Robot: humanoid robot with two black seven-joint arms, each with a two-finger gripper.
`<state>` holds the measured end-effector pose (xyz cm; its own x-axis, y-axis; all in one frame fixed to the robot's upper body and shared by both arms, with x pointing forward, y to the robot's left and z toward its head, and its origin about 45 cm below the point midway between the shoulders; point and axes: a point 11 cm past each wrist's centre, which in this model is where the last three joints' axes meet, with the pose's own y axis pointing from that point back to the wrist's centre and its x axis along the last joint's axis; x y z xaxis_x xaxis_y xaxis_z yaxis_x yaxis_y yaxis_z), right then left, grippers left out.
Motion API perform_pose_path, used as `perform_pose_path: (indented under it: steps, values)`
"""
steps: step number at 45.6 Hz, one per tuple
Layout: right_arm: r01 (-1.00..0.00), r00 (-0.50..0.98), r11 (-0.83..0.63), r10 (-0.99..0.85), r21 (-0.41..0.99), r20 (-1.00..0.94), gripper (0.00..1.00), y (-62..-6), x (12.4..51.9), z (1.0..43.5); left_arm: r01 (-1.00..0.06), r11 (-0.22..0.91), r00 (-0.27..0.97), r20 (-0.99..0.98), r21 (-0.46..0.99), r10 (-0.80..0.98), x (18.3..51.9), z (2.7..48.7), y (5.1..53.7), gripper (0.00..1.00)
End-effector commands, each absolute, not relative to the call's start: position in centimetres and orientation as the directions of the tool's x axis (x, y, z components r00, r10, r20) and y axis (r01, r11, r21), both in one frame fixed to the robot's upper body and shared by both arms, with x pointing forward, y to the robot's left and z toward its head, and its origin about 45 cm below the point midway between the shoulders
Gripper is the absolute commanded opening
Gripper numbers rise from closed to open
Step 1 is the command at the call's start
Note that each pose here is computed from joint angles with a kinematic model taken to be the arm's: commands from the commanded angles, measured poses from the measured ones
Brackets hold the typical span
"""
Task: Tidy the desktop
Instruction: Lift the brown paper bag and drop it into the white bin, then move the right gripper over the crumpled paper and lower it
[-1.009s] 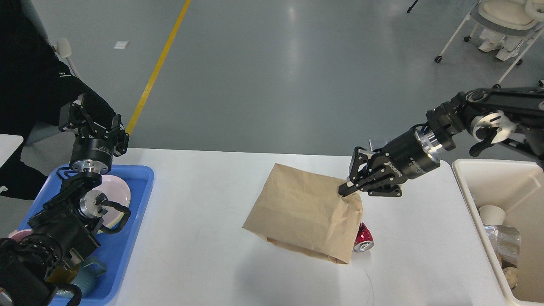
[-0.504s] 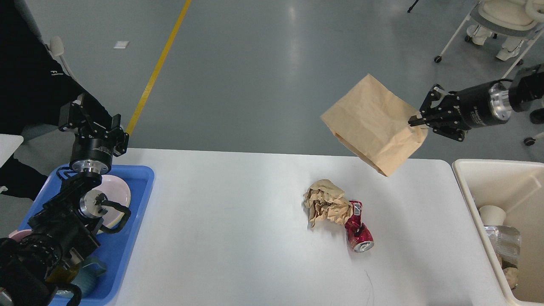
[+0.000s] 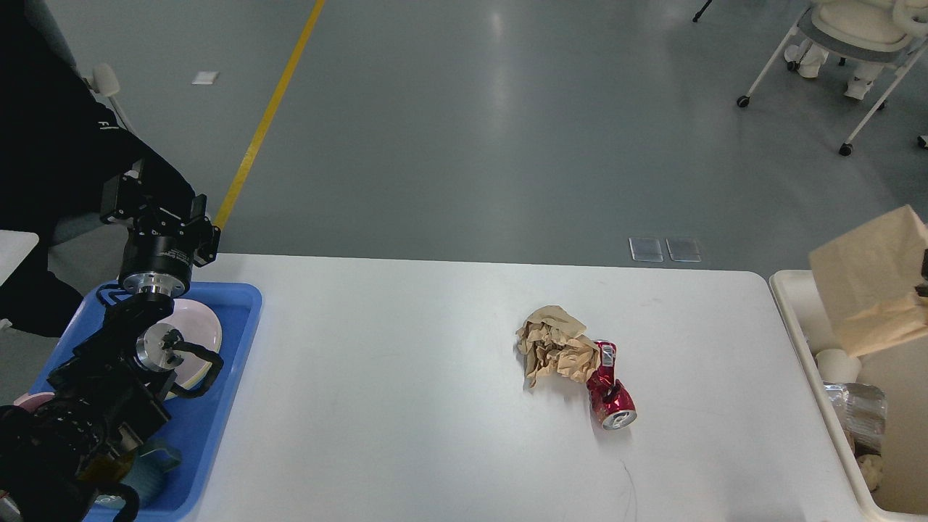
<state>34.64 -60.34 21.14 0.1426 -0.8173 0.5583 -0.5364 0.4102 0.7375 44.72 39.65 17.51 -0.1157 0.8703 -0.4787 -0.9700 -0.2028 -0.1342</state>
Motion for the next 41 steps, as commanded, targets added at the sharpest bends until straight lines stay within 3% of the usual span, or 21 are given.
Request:
perform_pose_path:
  steps: [1,2,3,4,7,10,26,41]
  values:
    - [-0.471,0.128,0.473,-0.798,0.745,0.588,0.0,-62.4,31.4,19.4,-0.97,-0.204,-0.117,-0.479,-0.133,0.87,44.7,17.5,39.7,0.96]
    - [-0.46,0.13,0.477,-0.798,0.749,0.588,0.0,-62.6,31.0,18.9,-0.97,-0.203,-0.116,-0.479,-0.135,0.87,44.7,17.5,39.7,0.96]
    - [-0.449,0.132,0.484,-0.796,0.752,0.591,0.12,-62.8,30.4,18.6,-0.97,-0.203,-0.116,-0.478,-0.133,0.871,44.7,17.5,39.7,0.96]
    - [-0.438,0.135,0.491,-0.792,0.753,0.595,0.37,-63.0,29.9,18.2,-0.97,-0.202,-0.115,-0.478,-0.135,0.871,44.7,17.5,39.6,0.96]
    - [-0.43,0.133,0.498,-0.79,0.753,0.599,0.77,-63.2,29.6,18.0,-0.97,-0.203,-0.116,-0.479,-0.135,0.87,44.7,17.5,39.7,0.96]
    - [-0.432,0.131,0.503,-0.786,0.749,0.604,0.97,-63.3,29.7,18.0,-0.97,-0.204,-0.117,-0.479,-0.133,0.87,44.7,17.5,39.7,0.96]
    - [-0.425,0.223,0.445,-0.793,0.788,0.568,0.99,-60.2,30.8,15.3,-0.97,-0.203,-0.116,-0.478,-0.133,0.871,44.7,17.5,39.7,0.96]
    - [-0.594,0.354,0.274,-0.756,0.757,0.551,1.0,-49.6,41.4,18.4,-0.97,-0.204,-0.117,-0.479,-0.133,0.87,44.7,17.5,39.7,0.96]
